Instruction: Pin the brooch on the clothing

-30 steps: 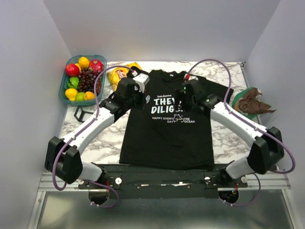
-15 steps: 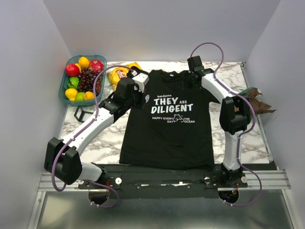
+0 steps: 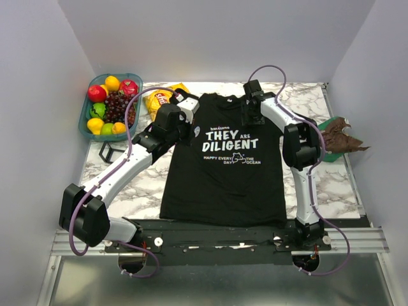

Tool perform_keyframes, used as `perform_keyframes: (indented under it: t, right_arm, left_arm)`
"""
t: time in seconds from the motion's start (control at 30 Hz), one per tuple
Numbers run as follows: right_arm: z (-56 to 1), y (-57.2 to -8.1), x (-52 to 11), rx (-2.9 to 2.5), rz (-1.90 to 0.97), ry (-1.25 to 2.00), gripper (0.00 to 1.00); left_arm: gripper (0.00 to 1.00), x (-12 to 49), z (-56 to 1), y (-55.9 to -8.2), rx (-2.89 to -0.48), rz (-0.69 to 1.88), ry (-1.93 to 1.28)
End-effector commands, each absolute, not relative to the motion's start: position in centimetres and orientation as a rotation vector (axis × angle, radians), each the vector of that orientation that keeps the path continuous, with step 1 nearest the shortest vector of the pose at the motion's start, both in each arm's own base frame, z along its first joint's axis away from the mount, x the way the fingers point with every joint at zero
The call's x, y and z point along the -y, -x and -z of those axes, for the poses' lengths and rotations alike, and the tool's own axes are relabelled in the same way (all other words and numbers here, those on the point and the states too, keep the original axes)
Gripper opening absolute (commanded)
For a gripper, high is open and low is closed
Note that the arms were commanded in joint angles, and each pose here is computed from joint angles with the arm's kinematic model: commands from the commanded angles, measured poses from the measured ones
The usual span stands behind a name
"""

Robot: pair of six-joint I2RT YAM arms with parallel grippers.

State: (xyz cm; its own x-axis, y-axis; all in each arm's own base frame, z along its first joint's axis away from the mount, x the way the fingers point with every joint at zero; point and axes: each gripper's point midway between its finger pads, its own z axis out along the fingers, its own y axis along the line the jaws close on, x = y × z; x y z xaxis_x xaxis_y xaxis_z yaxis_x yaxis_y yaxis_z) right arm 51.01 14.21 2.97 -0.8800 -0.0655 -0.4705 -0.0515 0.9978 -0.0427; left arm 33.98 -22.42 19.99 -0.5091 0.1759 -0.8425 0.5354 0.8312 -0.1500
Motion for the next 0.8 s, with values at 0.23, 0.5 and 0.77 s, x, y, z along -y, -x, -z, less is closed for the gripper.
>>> perform_keyframes:
  t: [0.23,0.5,0.77]
  right_arm:
    - [-2.7,-51.3,-13.9,-2.703,0.064,0.128,0.5]
    - [-2.4,-51.7,-14.2,-2.745,0.062,0.181,0.49]
    - [-2.8,-50.3,-14.0,-2.79,0.05,0.193,0.46]
  left_arm:
    - [0.0,22.5,-20.4,-33.7,-2.076,0.514,-0.532]
    - [0.0,22.4,-20.7,-33.7,-2.067,0.508,-0.528]
    - [0.0,22.2,-21.1,-33.7,-2.053,0.5,-0.526]
